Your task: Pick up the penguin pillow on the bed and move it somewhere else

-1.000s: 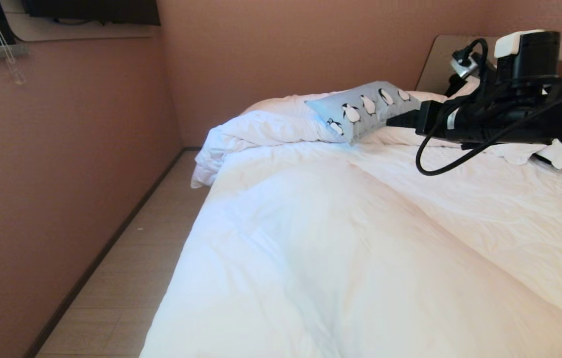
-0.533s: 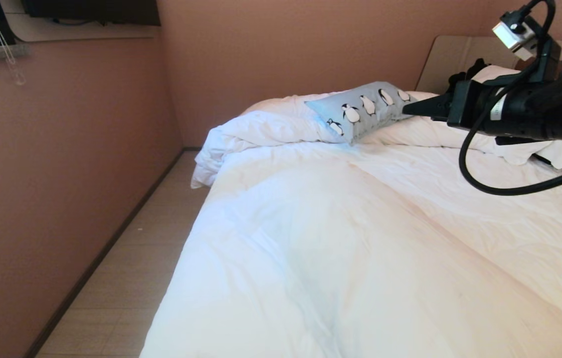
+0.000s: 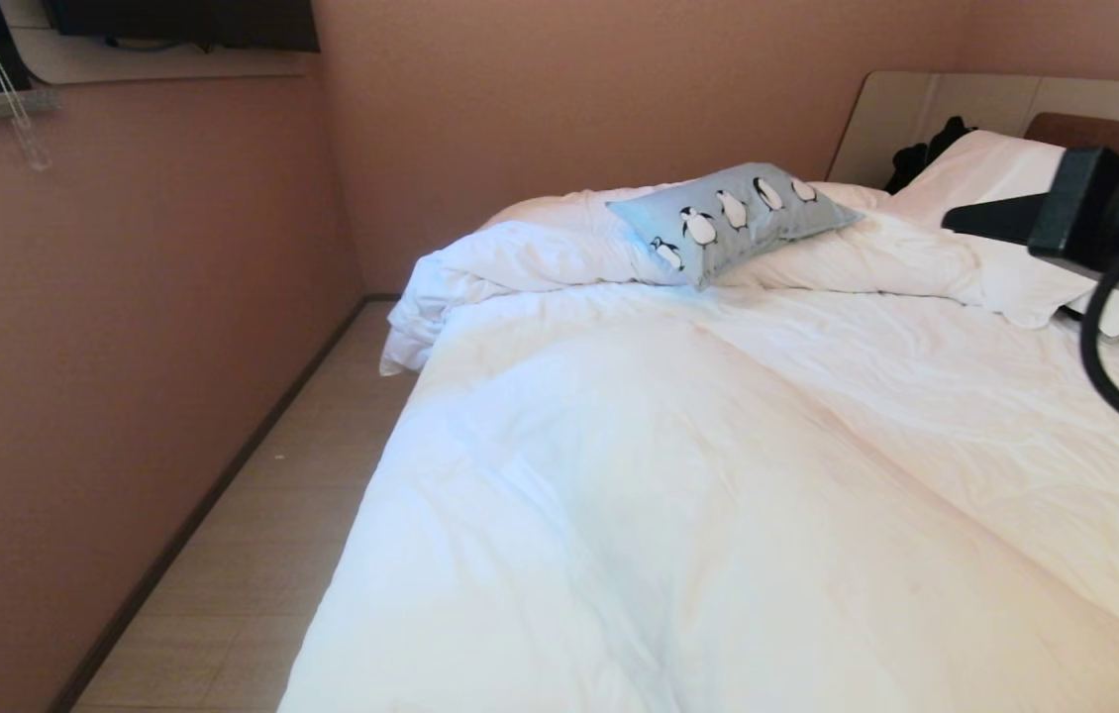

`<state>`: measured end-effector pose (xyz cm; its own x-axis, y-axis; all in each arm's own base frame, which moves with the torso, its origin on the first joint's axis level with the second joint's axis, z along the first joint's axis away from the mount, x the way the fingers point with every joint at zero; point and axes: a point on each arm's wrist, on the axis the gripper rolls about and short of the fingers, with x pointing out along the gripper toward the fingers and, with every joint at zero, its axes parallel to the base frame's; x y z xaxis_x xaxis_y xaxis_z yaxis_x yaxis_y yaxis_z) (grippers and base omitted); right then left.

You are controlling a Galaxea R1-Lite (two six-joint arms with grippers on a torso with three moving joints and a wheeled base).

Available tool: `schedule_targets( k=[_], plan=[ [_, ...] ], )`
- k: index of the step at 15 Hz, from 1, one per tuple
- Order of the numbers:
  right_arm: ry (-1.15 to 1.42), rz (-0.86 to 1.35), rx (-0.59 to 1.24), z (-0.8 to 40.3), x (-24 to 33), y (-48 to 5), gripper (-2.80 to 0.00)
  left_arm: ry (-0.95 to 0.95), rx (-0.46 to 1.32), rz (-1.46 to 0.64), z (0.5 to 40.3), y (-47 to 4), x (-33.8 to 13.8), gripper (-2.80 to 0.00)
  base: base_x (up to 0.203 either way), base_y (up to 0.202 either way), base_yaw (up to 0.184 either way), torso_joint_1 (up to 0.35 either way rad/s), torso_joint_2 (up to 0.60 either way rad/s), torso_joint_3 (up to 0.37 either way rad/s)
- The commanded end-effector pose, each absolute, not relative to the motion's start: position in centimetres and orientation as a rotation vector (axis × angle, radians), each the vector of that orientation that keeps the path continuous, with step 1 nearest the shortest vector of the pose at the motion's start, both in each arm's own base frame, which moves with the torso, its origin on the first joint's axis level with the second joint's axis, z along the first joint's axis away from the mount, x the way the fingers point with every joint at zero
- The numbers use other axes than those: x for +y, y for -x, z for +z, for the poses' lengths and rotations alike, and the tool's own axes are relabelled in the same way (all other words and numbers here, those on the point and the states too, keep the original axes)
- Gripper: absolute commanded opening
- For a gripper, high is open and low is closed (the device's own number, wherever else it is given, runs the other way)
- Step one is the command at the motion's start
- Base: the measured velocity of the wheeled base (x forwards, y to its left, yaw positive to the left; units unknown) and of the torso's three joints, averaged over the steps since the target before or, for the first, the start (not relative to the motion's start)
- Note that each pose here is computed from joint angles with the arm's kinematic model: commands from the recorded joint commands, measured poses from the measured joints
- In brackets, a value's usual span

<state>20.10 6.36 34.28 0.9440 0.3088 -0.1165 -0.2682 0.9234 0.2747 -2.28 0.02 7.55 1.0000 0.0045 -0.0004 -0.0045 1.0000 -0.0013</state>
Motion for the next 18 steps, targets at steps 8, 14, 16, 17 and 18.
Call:
schedule_targets(
  k=[8, 14, 16, 17, 18],
  plan=[
    [-0.338, -0.126, 0.34, 27.2, 0.3, -7.5, -2.8, 0.002, 0.002, 0.005, 7.5, 2.3, 0.0, -2.8, 0.0, 0.0, 0.0, 0.0, 0.0, 0.0],
    [-0.348, -0.5, 0.261, 24.9, -1.1, -3.7, -2.8, 0.002, 0.0, 0.005, 7.5, 2.3, 0.0, -2.8, 0.0, 0.0, 0.0, 0.0, 0.0, 0.0],
    [-0.357, -0.559, 0.221, 24.2, -1.1, -2.0, -2.8, 0.002, 0.0, 0.005, 7.5, 2.3, 0.0, -2.8, 0.0, 0.0, 0.0, 0.0, 0.0, 0.0],
    [-0.361, -0.565, 0.195, 23.5, -0.9, -0.8, -2.8, 0.002, 0.002, 0.005, 7.5, 2.3, 0.0, -2.8, 0.0, 0.0, 0.0, 0.0, 0.0, 0.0],
    [-0.364, -0.565, 0.168, 22.7, -0.7, 0.6, -2.8, 0.002, 0.0, 0.005, 7.5, 2.3, 0.0, -2.8, 0.0, 0.0, 0.0, 0.0, 0.0, 0.0]
  ],
)
